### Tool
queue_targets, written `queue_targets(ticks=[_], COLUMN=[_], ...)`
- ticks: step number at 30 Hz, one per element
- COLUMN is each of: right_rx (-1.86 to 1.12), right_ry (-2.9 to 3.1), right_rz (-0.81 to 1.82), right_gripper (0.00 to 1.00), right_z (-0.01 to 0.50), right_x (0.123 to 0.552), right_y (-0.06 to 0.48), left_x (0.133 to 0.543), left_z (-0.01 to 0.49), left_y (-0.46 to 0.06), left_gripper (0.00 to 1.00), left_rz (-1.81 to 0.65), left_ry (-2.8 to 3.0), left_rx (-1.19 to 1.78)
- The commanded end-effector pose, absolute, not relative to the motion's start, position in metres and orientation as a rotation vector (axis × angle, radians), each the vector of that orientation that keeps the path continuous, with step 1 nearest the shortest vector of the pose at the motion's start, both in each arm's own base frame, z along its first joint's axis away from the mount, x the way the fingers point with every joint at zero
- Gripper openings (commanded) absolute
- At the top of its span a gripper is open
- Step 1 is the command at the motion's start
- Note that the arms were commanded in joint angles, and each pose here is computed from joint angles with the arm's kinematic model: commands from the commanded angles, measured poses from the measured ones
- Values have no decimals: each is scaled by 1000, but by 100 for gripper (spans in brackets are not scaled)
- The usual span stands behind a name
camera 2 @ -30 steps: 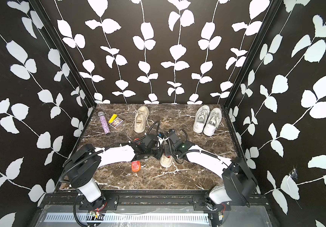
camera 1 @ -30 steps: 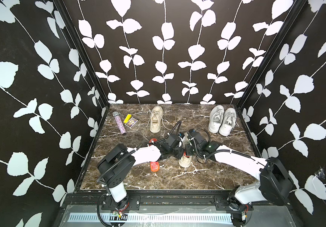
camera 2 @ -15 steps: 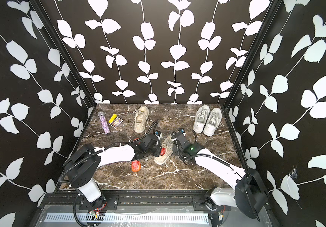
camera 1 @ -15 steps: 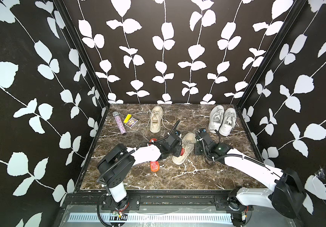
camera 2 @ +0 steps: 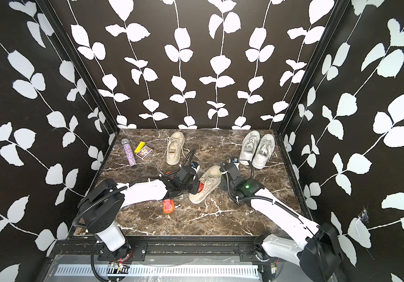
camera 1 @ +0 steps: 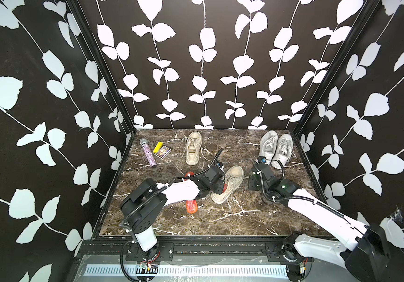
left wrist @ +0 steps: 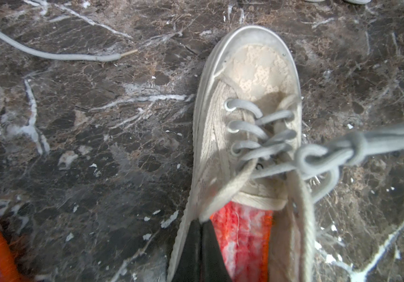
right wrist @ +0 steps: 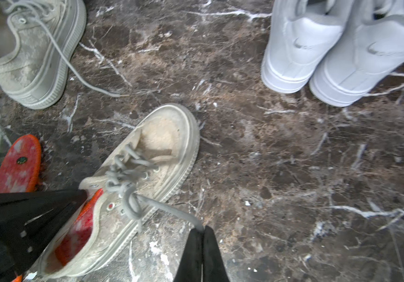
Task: Remove the insole from the shoe
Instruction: Untie the shoelace on the shoe.
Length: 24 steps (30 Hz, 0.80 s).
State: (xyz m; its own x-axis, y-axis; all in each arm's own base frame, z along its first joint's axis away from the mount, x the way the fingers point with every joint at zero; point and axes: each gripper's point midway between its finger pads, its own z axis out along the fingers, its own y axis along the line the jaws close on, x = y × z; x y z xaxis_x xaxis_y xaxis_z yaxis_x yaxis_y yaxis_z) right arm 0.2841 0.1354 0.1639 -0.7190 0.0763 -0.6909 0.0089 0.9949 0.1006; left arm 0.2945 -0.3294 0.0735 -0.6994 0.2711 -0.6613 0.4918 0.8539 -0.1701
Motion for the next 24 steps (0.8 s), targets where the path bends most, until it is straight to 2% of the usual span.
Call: queue_targets(ticks=[1, 11, 15, 24], right_rx=[105, 253, 187, 136], right_ry=[2342, 2308, 2318, 2344], right_rz=[2, -76, 13, 37], right_gripper=[0, 0, 0, 0], right_z=[170, 193, 194, 186], right_x=[282, 281, 290, 310], right_y=[107, 60, 78, 95], left_x=[295, 293, 294, 292], left_z=[71, 66, 69, 71], left_y=[-307, -308, -308, -315], left_gripper=[0, 0, 0, 0], left_rz=[-360, -372, -365, -408], left_ry=[2405, 2419, 2409, 2399], left_rx=[506, 516, 515, 549])
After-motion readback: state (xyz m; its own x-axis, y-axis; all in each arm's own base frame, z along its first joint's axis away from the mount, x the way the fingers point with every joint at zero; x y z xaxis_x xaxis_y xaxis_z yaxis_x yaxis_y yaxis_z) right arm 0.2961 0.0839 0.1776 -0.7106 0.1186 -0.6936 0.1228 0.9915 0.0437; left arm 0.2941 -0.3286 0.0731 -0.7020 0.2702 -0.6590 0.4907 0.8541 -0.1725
